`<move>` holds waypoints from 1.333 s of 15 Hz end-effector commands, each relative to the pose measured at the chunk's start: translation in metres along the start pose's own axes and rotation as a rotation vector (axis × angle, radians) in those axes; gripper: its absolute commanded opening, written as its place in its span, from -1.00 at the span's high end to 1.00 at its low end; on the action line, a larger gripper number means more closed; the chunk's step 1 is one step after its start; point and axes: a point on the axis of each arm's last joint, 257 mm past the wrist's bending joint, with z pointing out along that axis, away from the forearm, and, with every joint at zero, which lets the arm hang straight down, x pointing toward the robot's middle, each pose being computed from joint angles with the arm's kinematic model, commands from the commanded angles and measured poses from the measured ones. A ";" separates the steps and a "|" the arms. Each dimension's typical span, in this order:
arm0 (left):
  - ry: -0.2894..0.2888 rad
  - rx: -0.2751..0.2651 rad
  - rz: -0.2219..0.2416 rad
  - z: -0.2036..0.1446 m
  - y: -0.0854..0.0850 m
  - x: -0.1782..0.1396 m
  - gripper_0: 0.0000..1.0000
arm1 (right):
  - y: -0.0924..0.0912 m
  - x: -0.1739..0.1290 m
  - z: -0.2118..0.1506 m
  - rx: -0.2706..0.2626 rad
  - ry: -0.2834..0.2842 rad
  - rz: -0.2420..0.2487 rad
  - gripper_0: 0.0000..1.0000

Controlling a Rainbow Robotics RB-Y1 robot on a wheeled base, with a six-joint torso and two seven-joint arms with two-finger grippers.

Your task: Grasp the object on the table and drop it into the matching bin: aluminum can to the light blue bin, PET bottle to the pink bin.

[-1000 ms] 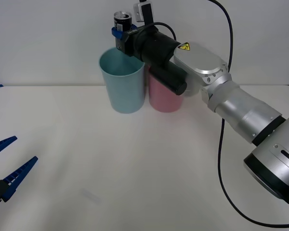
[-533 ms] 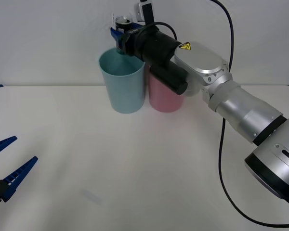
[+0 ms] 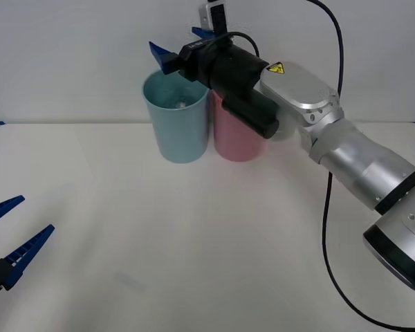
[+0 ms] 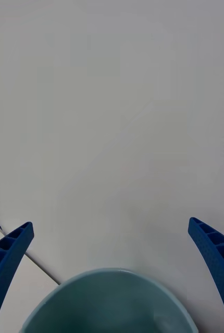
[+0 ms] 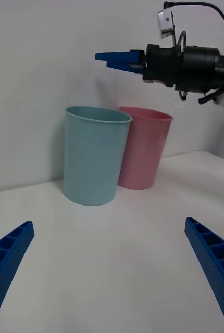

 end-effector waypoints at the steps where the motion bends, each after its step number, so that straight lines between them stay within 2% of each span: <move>1: 0.000 0.000 0.000 0.000 0.000 0.000 -1.00 | 0.001 0.000 -0.017 -0.019 -0.016 -0.008 -1.00; 5: 0.000 0.000 0.000 0.000 0.000 0.000 -1.00 | -0.001 0.008 -0.050 -0.051 -0.020 -0.029 -1.00; 12: 0.000 0.000 0.000 0.000 0.000 0.000 -1.00 | -0.007 0.024 -0.134 -0.106 -0.008 -0.047 -1.00; 16: 0.000 0.000 0.000 0.000 0.000 0.000 -1.00 | -0.013 0.037 -0.185 -0.149 0.005 -0.051 -1.00; 20: 0.000 0.000 0.000 0.000 0.000 0.000 -1.00 | -0.027 0.055 -0.232 -0.176 0.024 -0.049 -1.00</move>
